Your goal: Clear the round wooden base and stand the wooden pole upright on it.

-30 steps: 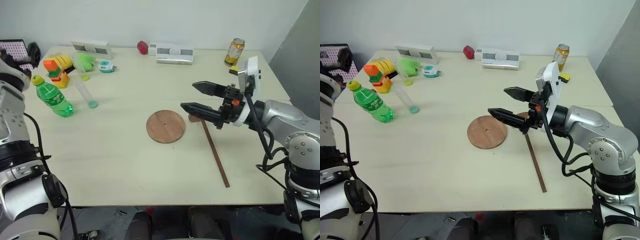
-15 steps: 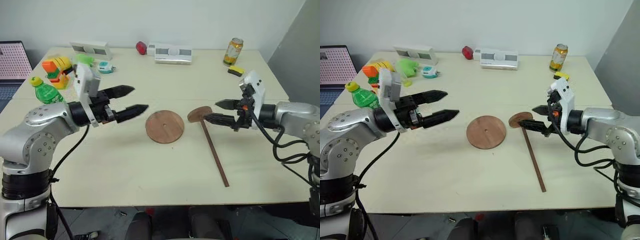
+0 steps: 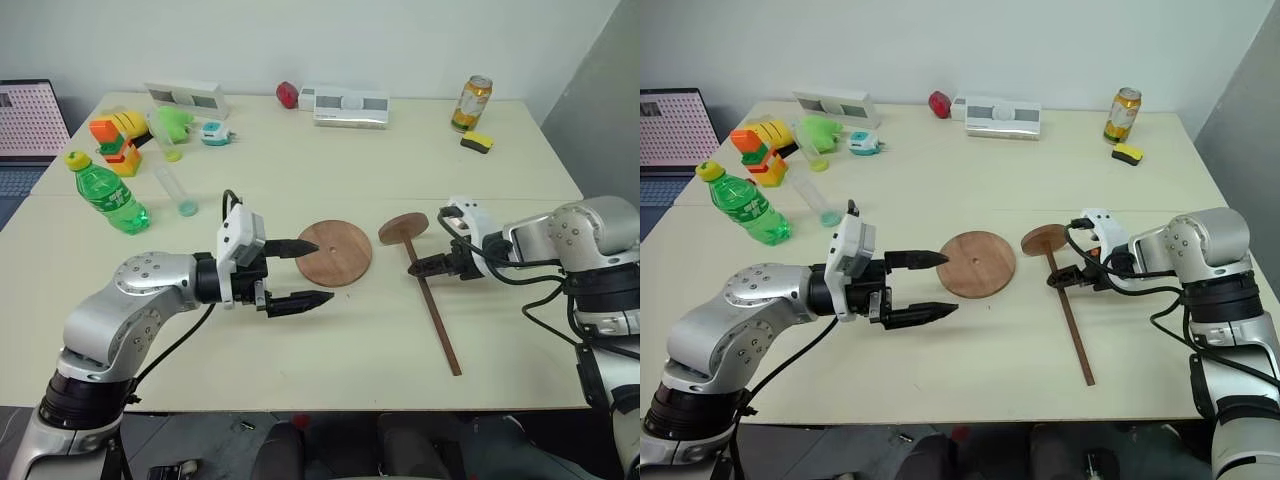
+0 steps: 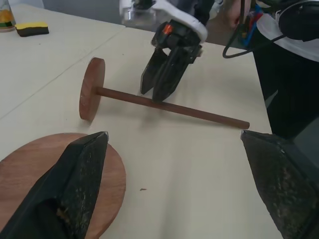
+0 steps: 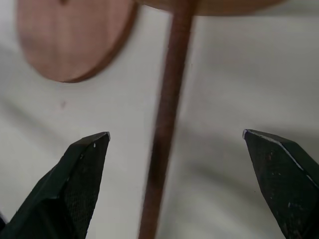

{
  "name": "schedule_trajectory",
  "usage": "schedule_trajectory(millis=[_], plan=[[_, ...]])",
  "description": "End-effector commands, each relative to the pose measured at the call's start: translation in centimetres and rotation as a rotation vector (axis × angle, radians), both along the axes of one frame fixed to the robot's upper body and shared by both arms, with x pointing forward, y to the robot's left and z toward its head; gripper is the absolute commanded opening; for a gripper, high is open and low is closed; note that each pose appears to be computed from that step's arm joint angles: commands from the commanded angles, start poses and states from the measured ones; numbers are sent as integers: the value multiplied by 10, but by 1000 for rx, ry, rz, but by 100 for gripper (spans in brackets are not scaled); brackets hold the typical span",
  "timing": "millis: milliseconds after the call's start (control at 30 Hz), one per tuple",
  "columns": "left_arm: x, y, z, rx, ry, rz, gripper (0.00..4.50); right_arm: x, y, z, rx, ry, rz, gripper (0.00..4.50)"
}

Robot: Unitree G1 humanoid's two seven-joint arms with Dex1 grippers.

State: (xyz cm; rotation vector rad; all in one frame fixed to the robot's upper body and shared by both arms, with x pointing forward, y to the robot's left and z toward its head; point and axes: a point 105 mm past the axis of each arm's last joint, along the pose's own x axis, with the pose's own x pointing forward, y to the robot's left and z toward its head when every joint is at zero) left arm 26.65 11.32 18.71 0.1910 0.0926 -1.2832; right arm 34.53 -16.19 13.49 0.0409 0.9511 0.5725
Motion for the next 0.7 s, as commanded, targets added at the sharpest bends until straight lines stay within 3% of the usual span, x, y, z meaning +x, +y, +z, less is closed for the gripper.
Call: schedule_trajectory(millis=[33,367,467,700], plan=[[-8,-4,11,-14,-56,-14,446,7,6,8,-20,-34,16,450],[-8,-3,10,-11,-58,11,446,16,30,4,-4,-6,34,450],[-9,-4,9,-9,-58,9,450,18,32,3,11,6,11,406],[-9,-4,9,1,-66,2,450,19,32,3,26,11,-9,242]])
